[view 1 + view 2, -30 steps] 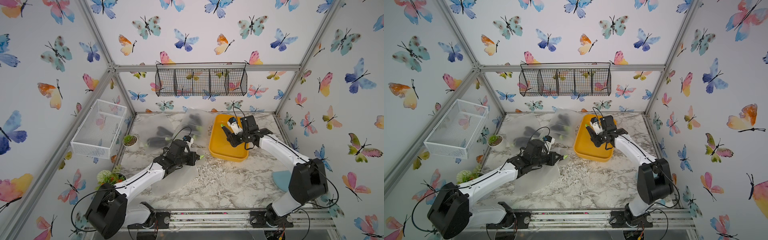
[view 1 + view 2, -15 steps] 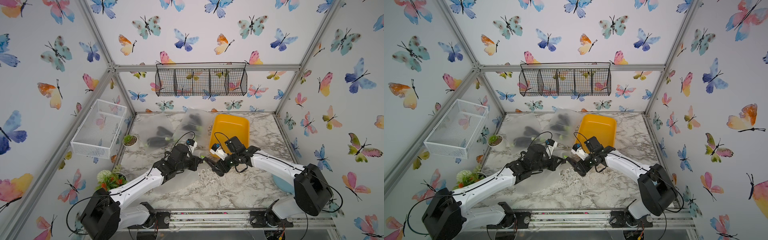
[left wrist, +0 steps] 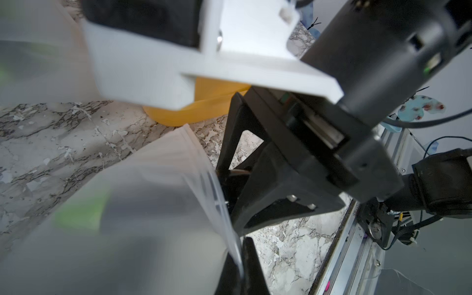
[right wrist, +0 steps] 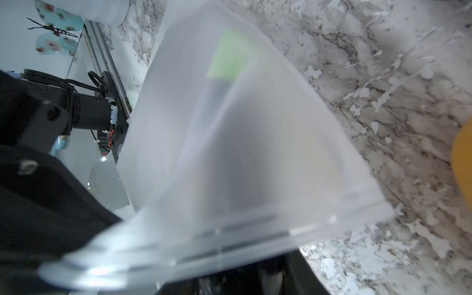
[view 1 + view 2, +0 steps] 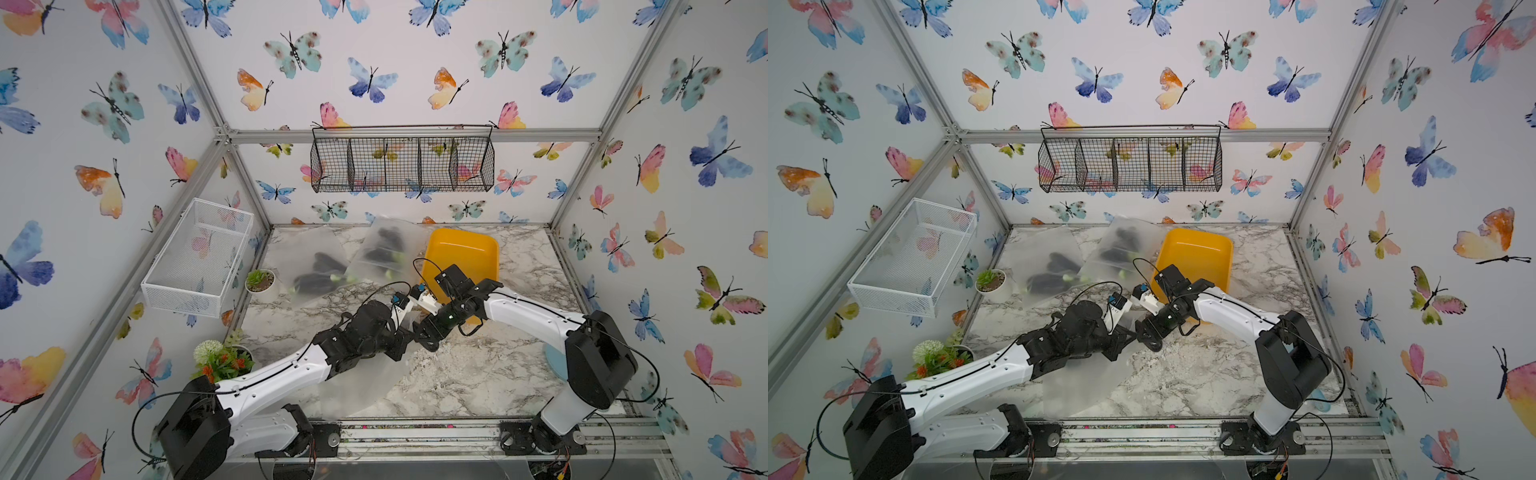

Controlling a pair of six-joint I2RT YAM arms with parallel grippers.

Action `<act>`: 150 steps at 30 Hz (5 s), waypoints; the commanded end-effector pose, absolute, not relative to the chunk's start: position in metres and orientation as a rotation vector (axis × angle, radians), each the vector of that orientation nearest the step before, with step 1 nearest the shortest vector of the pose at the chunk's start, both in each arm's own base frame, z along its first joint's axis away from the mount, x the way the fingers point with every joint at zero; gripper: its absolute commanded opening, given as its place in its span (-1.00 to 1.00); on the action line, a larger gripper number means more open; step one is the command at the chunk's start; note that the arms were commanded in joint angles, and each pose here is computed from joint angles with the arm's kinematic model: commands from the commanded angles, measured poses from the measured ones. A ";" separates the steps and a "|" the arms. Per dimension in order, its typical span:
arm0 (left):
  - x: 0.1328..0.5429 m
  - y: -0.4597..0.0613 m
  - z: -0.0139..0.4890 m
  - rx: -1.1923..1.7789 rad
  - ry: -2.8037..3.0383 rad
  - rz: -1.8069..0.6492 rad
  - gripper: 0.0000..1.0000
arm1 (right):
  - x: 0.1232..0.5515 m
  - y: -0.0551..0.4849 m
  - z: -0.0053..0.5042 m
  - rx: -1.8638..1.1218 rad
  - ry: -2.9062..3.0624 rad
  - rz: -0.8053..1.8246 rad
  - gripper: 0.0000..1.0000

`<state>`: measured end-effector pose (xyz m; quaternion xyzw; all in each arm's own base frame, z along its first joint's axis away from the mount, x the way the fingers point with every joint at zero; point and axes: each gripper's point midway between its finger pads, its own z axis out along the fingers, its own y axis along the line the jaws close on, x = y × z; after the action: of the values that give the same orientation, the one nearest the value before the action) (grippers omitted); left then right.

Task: Place the eggplant in a zip-top bag and seal the zipper
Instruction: Place the eggplant in the zipper food storage bag, then adjust the zipper food storage bag at the center of the board.

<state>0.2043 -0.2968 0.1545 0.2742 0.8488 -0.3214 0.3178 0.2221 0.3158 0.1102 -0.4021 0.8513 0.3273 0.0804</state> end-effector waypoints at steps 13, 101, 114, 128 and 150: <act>0.239 -0.283 0.163 0.445 2.179 -1.022 -1.00 | 0.246 0.309 0.128 -1.068 2.594 0.986 0.18; 0.292 -0.174 0.253 0.167 2.053 -0.901 -1.00 | 0.333 0.322 0.241 -0.982 2.039 0.808 0.20; 0.301 -0.157 0.260 0.100 2.098 -0.824 -1.00 | 0.330 0.355 0.231 -1.174 1.827 0.879 0.29; 0.318 -0.134 0.271 -0.556 1.948 -1.082 -1.00 | 0.233 0.385 0.280 -1.148 1.570 0.767 0.24; 0.320 -0.132 0.274 -0.627 1.927 -1.063 -1.00 | 0.218 0.457 0.239 -1.161 1.578 0.473 -0.07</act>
<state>0.3192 -0.1329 0.2589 -0.2514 0.7808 -0.4134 0.3953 0.2077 0.4486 0.2121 -0.5162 0.6699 0.2065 0.4920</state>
